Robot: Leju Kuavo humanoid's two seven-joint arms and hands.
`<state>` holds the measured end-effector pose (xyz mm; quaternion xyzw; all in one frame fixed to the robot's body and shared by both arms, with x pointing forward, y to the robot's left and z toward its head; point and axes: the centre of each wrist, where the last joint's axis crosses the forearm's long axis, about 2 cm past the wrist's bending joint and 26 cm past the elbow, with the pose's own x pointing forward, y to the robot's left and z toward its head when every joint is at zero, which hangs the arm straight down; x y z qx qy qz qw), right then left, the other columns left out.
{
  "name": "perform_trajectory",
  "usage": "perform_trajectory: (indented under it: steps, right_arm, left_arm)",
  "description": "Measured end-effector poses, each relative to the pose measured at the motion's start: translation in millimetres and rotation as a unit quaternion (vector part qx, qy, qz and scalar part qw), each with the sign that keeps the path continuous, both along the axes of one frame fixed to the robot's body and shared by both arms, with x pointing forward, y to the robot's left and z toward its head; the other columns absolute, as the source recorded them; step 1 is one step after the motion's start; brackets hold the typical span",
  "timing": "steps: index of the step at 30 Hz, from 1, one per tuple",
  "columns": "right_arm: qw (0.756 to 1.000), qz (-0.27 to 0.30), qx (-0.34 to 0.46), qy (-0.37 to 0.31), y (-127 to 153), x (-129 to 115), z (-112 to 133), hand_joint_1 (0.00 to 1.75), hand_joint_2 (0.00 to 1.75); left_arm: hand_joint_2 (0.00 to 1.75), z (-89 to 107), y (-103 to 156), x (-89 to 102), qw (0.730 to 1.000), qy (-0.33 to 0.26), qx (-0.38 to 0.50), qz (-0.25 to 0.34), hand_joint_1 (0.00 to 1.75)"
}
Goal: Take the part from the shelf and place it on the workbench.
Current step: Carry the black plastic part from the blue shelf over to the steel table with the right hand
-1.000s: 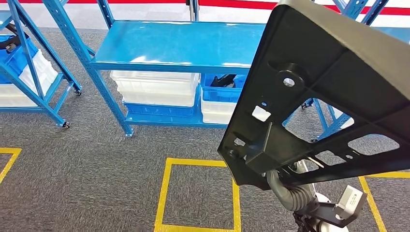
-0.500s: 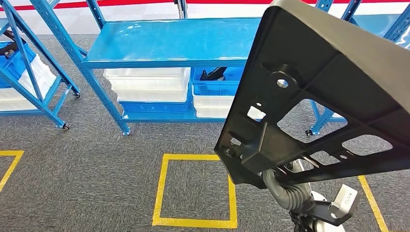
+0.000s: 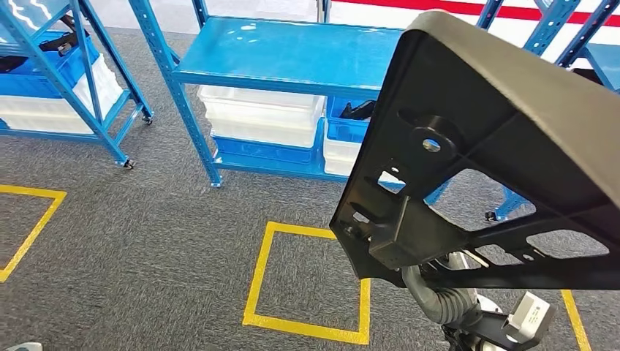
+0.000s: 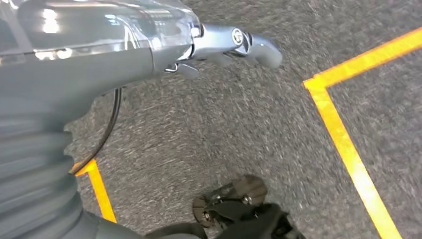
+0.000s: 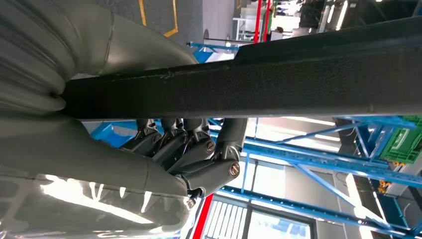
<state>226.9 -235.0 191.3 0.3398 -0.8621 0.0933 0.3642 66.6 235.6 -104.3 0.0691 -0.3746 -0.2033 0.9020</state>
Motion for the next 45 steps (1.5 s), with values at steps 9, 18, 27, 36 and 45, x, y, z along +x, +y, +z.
perform_trajectory:
  steps: [9,18,27,36,45]
  right_arm:
    - [1.000,-0.001,0.004,-0.004,1.5,-1.2,0.4,1.75,1.75]
    - [1.000,-0.002,0.006,-0.004,2.2,-2.6,0.0,1.75,1.75]
    - [1.000,-0.010,0.011,-0.007,-0.4,-5.4,0.0,1.75,1.75]
    - [1.000,-0.017,0.015,-0.006,-4.2,-10.3,-1.9,1.75,1.75]
    - [1.000,-0.021,0.017,-0.010,-6.0,-11.5,-0.4,1.75,1.75]
  left_arm:
    - [1.75,-0.6,0.4,-3.3,1.000,0.008,0.002,0.001,0.00]
    - [1.75,-0.4,0.5,-2.6,1.000,0.008,0.004,0.000,0.00]
    - [1.75,-0.2,0.4,-1.1,1.000,0.006,0.005,0.000,0.00]
    - [1.75,-0.4,0.5,-2.5,1.000,0.008,0.005,0.000,0.00]
    - [1.75,-0.6,1.0,-3.5,1.000,0.010,0.006,0.001,0.00]
